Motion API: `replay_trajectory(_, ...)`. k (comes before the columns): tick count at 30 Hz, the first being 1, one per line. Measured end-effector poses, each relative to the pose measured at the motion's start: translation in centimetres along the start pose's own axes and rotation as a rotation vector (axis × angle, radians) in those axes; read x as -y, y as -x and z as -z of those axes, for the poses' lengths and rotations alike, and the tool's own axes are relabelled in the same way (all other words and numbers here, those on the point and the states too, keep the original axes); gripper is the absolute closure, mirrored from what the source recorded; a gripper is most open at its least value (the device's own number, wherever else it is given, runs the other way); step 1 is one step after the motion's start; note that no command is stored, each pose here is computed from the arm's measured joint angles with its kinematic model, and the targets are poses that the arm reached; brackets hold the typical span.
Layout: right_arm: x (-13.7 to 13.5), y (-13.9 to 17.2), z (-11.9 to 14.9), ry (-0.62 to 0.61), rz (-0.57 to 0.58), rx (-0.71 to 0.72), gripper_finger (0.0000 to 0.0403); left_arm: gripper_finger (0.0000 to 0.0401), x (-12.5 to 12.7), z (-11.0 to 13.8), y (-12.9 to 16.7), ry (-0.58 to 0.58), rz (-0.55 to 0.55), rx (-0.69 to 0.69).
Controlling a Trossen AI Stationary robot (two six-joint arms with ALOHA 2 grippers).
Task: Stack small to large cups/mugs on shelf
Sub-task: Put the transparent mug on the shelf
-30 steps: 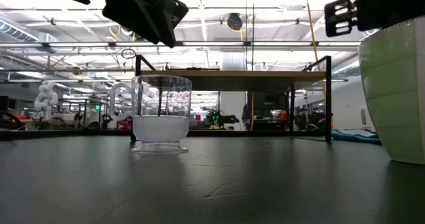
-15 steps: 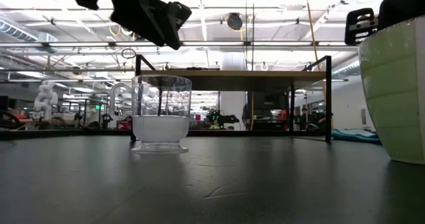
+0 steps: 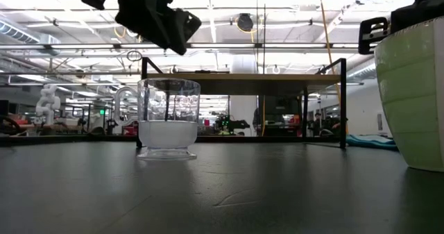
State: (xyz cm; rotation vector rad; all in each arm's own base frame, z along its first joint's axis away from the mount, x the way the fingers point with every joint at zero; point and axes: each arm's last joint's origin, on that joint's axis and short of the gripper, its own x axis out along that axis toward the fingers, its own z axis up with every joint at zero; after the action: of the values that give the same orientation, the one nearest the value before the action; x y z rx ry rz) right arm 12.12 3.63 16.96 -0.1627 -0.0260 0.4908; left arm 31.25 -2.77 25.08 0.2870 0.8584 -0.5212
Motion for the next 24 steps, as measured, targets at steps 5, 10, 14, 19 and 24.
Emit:
replay_trajectory(5, 0.1, 0.0, 0.1, 0.002, 0.007, -0.009, 0.0403, 0.0258, 0.0, 0.4, -1.0, 0.009, -0.062, -0.082)
replay_trajectory(10, 0.1, 0.0, 0.1, 0.002, 0.009, -0.012, 0.0403, 0.0258, -0.2, 0.8, -2.3, 0.031, -0.068, -0.125)
replay_trajectory(14, 0.1, 0.0, 0.2, -0.005, 0.008, -0.016, 0.0403, 0.0258, -0.1, 0.7, -3.1, 0.047, -0.072, -0.13)
replay_trajectory(19, 0.1, 0.0, 0.2, -0.01, 0.008, -0.019, 0.0403, 0.0258, 0.0, 0.8, -3.7, 0.048, -0.073, -0.143)
replay_trajectory(24, 0.1, 0.0, 0.3, -0.012, 0.007, -0.026, 0.0403, 0.0258, 0.1, 0.6, -3.7, 0.048, -0.073, -0.136)
